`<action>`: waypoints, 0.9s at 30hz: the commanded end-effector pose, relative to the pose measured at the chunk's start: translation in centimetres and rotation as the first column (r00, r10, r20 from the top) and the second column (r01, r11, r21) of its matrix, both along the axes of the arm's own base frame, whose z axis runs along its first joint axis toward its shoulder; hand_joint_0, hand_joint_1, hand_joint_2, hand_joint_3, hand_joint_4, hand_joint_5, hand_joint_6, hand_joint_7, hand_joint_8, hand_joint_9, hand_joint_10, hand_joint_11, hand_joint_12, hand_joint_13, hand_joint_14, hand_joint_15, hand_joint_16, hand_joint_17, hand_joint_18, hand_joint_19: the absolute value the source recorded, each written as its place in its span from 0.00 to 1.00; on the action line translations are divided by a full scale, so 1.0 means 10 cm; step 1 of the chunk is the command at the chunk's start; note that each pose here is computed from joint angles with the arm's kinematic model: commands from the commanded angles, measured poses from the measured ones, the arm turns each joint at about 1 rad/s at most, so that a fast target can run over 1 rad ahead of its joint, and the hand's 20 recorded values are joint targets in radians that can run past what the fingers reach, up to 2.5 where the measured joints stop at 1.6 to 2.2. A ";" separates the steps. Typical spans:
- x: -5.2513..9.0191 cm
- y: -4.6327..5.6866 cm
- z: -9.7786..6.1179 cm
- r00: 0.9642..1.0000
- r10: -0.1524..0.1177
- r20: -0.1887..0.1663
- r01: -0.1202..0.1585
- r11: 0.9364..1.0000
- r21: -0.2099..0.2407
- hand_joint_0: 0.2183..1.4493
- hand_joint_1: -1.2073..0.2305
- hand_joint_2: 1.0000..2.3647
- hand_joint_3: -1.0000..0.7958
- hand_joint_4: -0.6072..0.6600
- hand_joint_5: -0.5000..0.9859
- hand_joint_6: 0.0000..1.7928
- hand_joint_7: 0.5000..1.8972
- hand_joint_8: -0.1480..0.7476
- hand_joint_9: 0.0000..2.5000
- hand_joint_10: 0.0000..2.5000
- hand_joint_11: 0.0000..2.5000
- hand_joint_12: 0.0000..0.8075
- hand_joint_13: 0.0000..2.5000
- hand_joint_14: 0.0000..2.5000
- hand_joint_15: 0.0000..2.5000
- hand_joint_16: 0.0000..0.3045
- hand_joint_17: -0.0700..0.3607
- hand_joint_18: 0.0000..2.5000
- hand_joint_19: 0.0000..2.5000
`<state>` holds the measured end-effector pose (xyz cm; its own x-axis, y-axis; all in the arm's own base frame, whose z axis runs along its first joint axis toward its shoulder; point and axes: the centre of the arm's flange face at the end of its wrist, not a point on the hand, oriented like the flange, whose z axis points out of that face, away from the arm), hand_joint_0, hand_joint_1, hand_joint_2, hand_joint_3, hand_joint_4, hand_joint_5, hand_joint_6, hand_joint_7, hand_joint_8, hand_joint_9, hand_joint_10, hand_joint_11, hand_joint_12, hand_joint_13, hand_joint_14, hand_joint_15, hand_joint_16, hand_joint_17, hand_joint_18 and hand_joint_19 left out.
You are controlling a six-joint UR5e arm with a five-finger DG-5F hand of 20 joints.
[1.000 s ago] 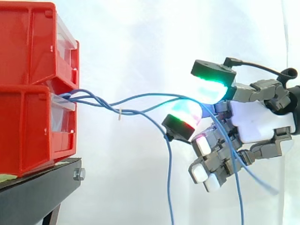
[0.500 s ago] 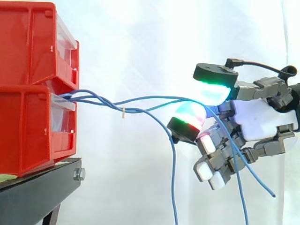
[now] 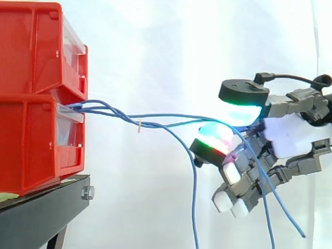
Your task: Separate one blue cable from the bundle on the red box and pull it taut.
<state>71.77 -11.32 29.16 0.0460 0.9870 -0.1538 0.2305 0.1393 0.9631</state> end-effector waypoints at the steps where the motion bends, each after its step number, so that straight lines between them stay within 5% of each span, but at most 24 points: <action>1: -0.04 0.04 0.08 1.000 0.013 -0.018 -0.015 0.994 -0.106 0.35 0.26 0.02 0.50 0.34 0.25 0.53 0.38 0.33 0.33 0.01 0.18 0.36 0.25 0.01 0.16 0.14 0.39 0.17 0.18; 3: -0.03 0.06 0.10 1.000 0.013 -0.019 -0.016 0.989 -0.150 0.38 0.25 0.02 0.47 0.34 0.25 0.53 0.39 0.33 0.33 0.01 0.18 0.36 0.25 0.01 0.15 0.14 0.39 0.18 0.17; 7: -0.03 0.08 0.10 1.000 0.022 -0.022 -0.025 0.985 -0.169 0.40 0.24 0.02 0.44 0.34 0.25 0.53 0.39 0.33 0.33 0.01 0.17 0.36 0.25 0.01 0.15 0.14 0.39 0.18 0.17; 13: -0.03 0.08 0.09 1.000 0.024 -0.018 -0.026 0.986 -0.164 0.44 0.25 0.01 0.33 0.32 0.24 0.54 0.36 0.33 0.34 0.01 0.18 0.36 0.27 0.01 0.15 0.14 0.38 0.20 0.18; 23: -0.02 0.09 0.08 1.000 0.019 -0.015 -0.020 0.992 -0.126 0.36 0.29 0.01 0.33 0.39 0.25 0.54 0.32 0.34 0.37 0.01 0.18 0.36 0.28 0.01 0.17 0.14 0.39 0.21 0.19; 27: -0.02 0.11 0.08 1.000 0.019 -0.014 -0.020 0.994 -0.112 0.45 0.24 0.01 0.35 0.33 0.25 0.54 0.40 0.35 0.37 0.01 0.18 0.36 0.29 0.01 0.16 0.14 0.38 0.22 0.19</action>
